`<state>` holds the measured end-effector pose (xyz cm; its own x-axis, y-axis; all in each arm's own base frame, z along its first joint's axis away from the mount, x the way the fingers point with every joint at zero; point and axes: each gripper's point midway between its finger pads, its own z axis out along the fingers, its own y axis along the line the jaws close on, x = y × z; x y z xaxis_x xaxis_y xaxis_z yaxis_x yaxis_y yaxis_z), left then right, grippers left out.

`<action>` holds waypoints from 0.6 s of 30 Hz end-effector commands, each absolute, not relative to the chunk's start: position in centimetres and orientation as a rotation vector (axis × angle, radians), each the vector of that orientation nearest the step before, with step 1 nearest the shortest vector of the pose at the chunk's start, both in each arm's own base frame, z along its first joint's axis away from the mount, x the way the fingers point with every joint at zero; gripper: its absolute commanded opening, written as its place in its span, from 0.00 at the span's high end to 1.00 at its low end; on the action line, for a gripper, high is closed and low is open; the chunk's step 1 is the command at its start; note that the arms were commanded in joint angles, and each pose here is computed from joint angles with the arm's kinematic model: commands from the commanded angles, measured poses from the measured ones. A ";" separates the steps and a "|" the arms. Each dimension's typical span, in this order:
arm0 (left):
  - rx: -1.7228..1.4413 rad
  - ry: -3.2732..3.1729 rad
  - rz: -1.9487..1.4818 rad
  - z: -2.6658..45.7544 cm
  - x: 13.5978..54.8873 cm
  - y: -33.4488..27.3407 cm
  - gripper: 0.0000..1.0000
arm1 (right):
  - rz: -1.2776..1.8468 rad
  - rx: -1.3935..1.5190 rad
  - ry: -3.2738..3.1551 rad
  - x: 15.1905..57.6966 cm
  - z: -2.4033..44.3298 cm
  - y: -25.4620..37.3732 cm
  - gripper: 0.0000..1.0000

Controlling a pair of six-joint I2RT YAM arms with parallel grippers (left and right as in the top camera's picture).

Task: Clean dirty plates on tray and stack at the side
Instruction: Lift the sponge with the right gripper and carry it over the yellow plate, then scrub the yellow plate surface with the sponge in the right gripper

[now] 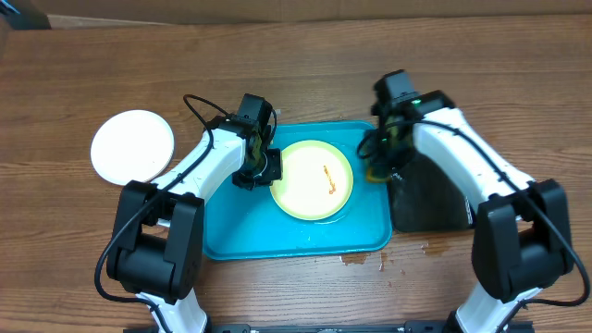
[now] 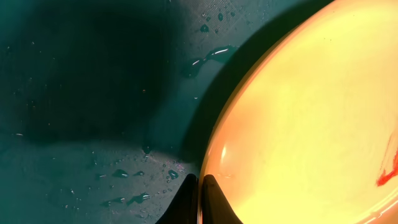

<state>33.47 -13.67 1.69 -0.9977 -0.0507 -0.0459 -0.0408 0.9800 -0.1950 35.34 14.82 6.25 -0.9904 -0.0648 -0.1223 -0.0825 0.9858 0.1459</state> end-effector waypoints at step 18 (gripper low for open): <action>-0.054 3.081 -0.284 1.4 33.3 -13.7 0.96 | -0.140 -0.393 2.695 36.3 8.4 21.8 0.96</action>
<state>33.48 -13.68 1.70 -0.9976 -0.0507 -0.0463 -0.0407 0.9799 -0.1951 35.16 21.99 7.32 -0.8870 -0.3135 -0.3391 -0.2867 0.9494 -0.1278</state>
